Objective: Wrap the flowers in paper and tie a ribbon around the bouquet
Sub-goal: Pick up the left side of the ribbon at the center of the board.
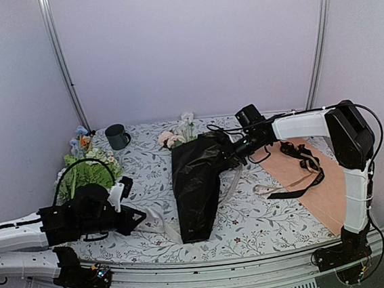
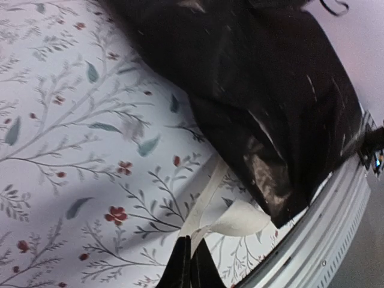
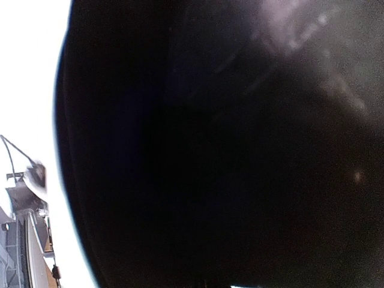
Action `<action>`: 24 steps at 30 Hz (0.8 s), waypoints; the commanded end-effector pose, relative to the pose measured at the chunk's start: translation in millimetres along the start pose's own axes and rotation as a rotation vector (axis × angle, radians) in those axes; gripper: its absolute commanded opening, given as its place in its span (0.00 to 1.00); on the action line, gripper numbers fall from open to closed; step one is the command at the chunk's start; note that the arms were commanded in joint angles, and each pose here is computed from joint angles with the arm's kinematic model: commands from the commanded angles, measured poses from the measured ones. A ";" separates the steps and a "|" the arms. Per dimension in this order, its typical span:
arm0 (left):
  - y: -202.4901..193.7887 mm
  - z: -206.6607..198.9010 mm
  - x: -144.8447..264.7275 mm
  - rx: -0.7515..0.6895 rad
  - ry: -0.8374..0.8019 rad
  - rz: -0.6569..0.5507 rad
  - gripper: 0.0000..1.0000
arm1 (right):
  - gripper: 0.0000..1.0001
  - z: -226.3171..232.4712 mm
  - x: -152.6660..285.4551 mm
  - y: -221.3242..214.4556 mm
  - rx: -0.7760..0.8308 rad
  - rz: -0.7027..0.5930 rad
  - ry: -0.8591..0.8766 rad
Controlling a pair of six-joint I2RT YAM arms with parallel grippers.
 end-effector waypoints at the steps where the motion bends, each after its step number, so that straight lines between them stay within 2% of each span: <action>1: 38.0 48.3 23.8 0.063 0.238 -0.122 0.00 | 0.00 14.6 12.3 -7.3 0.067 0.024 0.025; 3: 63.1 63.6 34.7 0.067 0.316 -0.178 0.00 | 0.00 9.2 10.2 -11.7 0.064 0.040 0.023; 6: 105.6 70.8 43.9 0.029 0.348 -0.262 0.00 | 0.00 2.0 4.3 -19.2 0.060 0.067 0.020; 11: 176.2 54.0 53.0 -0.124 0.322 -0.376 0.00 | 0.00 -13.4 -9.7 -29.5 0.056 0.116 0.007; 14: 204.3 35.7 51.0 -0.220 0.240 -0.420 0.00 | 0.00 -23.7 -15.2 -31.0 0.052 0.124 -0.006; 18: 212.8 20.1 23.9 -0.258 0.114 -0.406 0.00 | 0.00 -30.2 -23.0 -23.3 0.056 0.120 -0.011; 24: 205.0 23.3 -14.7 -0.225 0.073 -0.343 0.00 | 0.00 -27.3 -24.4 -5.4 0.077 0.080 -0.020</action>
Point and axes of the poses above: each gripper's point midway between its finger pads, its own x axis back along the fingers, its own z axis along the line the jaws close on, y = z × x, the point moved 3 cm from there along x, back along the fingers, and after that the axes turned 10 degrees about -x, right-handed, at the moved point
